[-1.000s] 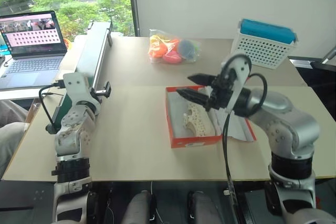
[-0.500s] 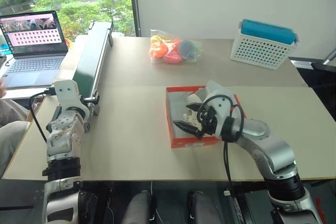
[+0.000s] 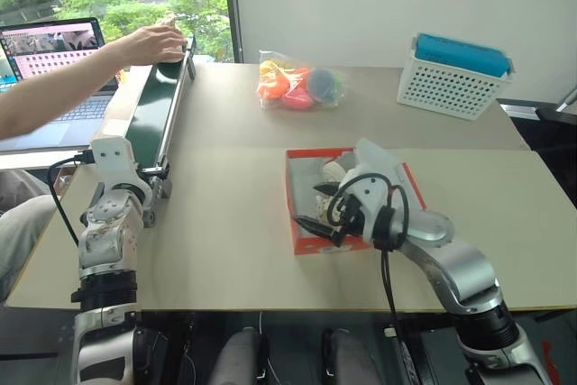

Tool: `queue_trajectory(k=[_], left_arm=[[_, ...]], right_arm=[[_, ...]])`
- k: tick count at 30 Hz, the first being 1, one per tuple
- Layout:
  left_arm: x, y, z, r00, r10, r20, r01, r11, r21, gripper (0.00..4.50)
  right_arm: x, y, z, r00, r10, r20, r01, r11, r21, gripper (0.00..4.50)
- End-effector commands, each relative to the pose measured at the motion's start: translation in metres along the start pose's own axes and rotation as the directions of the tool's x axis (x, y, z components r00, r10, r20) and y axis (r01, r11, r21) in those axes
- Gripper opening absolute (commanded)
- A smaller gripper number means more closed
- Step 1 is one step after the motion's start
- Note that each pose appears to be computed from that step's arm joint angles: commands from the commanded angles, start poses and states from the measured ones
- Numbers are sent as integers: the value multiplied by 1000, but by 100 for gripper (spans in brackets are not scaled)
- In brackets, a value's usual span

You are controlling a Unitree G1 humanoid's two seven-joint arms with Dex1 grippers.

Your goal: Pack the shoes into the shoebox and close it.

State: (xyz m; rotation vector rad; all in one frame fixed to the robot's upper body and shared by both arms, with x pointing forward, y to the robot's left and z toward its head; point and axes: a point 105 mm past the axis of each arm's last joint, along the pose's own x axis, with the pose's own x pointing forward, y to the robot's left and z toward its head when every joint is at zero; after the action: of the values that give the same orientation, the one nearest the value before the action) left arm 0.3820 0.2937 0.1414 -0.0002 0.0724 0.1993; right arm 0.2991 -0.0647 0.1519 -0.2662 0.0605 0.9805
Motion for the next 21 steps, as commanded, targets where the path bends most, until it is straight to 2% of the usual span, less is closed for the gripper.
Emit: queue_trajectory(k=[1,21], left_arm=[[0,1,18,999,1,52,-2,1000,30,450],[1,3,20,998,4,57,-6,999,36,450]], right_arm=[[-2,-2,8,999,-20,34,20,1000,-12,445],[-2,1,2,1000,-15,16,15,1000,-7,445]])
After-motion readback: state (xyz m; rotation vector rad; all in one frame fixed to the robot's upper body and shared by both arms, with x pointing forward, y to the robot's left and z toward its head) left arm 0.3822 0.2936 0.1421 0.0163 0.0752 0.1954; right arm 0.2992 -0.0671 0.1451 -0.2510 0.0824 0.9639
